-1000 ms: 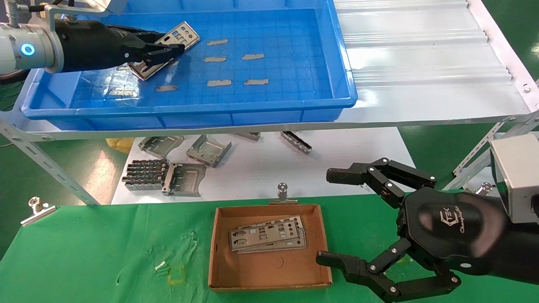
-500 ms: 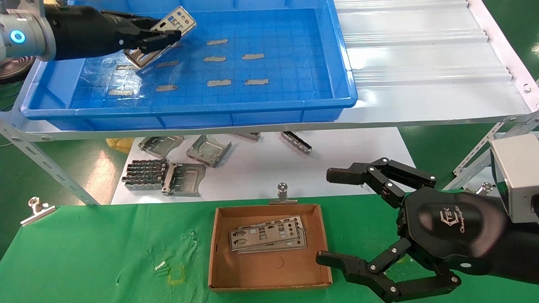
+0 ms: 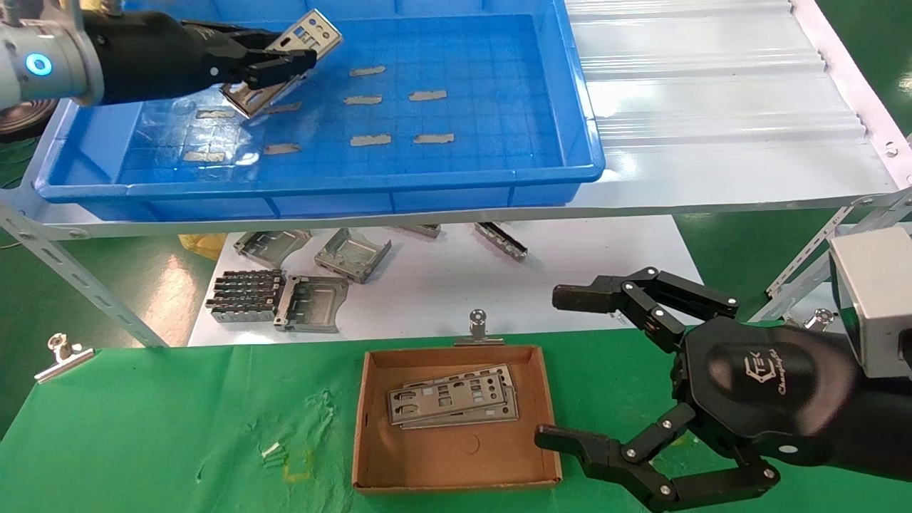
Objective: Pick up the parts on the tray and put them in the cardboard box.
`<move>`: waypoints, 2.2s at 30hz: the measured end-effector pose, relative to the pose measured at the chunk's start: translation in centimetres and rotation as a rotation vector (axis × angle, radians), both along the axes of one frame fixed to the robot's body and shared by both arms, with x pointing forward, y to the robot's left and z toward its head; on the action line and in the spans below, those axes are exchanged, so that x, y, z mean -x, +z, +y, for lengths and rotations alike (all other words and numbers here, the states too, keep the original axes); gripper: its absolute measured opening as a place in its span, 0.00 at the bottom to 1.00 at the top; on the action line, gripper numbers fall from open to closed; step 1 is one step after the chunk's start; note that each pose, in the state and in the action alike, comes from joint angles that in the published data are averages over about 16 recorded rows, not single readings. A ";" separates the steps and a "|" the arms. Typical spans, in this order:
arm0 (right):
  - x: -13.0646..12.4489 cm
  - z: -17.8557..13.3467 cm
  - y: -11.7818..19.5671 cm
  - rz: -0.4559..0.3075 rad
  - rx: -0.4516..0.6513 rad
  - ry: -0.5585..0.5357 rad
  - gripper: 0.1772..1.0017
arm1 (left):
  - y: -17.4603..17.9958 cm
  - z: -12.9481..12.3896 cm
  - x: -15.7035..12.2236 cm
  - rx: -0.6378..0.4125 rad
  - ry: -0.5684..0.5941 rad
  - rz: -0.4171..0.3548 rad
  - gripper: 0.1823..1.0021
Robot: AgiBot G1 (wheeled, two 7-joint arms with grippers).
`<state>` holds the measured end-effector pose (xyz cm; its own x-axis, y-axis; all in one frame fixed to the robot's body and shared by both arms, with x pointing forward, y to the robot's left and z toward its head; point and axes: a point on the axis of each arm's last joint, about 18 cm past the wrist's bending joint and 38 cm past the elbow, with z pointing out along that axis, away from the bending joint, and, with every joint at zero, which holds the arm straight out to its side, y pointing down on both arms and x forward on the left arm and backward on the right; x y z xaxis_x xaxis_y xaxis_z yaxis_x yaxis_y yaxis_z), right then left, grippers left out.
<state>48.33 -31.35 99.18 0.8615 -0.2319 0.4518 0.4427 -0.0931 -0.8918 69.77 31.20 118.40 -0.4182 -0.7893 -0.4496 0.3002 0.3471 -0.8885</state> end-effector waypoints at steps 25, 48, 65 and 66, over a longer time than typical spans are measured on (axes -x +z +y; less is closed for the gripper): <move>0.0 0.0 0.0 0.000 0.000 0.000 1.00 | -1.1 -0.6 -0.9 -0.016 0.014 0.014 0.31; 0.0 0.0 0.0 0.000 0.000 0.000 1.00 | -0.6 -0.9 -0.6 -0.088 0.007 -0.044 0.29; 0.0 0.0 0.0 0.000 0.000 0.000 1.00 | -0.2 -0.8 -0.3 -0.062 -0.013 -0.064 0.29; 0.0 0.0 0.0 0.000 0.000 0.000 1.00 | -0.1 -0.8 -0.2 -0.059 -0.017 -0.065 0.29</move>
